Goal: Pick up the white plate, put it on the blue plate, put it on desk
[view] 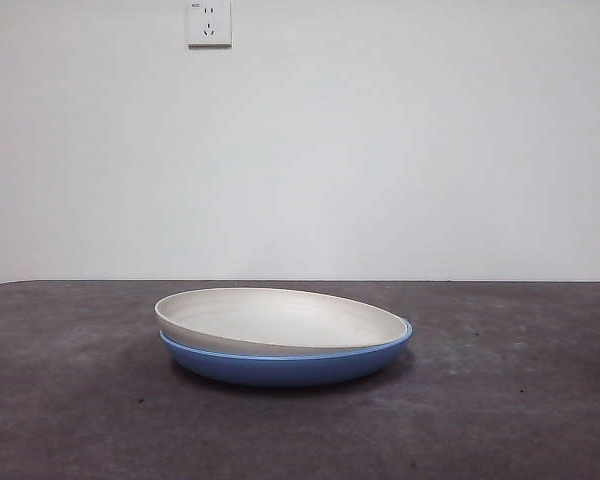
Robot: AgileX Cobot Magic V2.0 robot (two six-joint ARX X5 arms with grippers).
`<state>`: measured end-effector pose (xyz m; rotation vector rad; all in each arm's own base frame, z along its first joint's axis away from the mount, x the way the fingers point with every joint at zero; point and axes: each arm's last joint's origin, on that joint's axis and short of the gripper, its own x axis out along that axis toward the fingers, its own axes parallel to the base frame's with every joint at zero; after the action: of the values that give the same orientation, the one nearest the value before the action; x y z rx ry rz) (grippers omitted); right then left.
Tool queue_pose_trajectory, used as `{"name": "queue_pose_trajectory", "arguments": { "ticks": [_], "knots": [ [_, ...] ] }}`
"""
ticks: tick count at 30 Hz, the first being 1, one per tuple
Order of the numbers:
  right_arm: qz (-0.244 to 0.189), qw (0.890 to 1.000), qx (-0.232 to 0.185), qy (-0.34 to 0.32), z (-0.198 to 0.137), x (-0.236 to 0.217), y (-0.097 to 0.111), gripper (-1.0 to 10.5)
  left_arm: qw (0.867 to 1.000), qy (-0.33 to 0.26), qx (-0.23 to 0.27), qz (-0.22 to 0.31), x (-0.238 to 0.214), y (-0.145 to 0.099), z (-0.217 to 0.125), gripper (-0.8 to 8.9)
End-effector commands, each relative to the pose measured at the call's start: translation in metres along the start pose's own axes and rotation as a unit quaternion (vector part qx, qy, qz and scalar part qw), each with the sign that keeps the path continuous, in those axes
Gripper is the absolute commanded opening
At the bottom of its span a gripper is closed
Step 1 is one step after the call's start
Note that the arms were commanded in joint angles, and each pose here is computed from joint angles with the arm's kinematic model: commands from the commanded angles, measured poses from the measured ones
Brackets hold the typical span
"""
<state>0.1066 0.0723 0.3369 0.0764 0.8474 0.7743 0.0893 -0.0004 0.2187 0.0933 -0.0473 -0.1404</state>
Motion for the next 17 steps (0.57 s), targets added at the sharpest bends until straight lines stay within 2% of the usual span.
{"name": "queue_pose_trajectory", "arguments": {
  "ticks": [1,10,17],
  "knots": [
    [0.003,1.0,-0.011,-0.003,0.003,0.0,0.001,0.1,1.0,0.005,-0.003,0.004,0.001,0.0,-0.013,0.09],
    [0.003,1.0,-0.011,-0.003,0.003,0.0,0.001,0.1,0.999,0.05,-0.016,0.001,0.002,-0.003,-0.047,0.09],
    [0.003,1.0,-0.011,-0.003,0.003,0.0,0.001,0.1,0.997,0.071,-0.025,-0.001,0.004,-0.004,-0.061,0.09]
  ]
}}
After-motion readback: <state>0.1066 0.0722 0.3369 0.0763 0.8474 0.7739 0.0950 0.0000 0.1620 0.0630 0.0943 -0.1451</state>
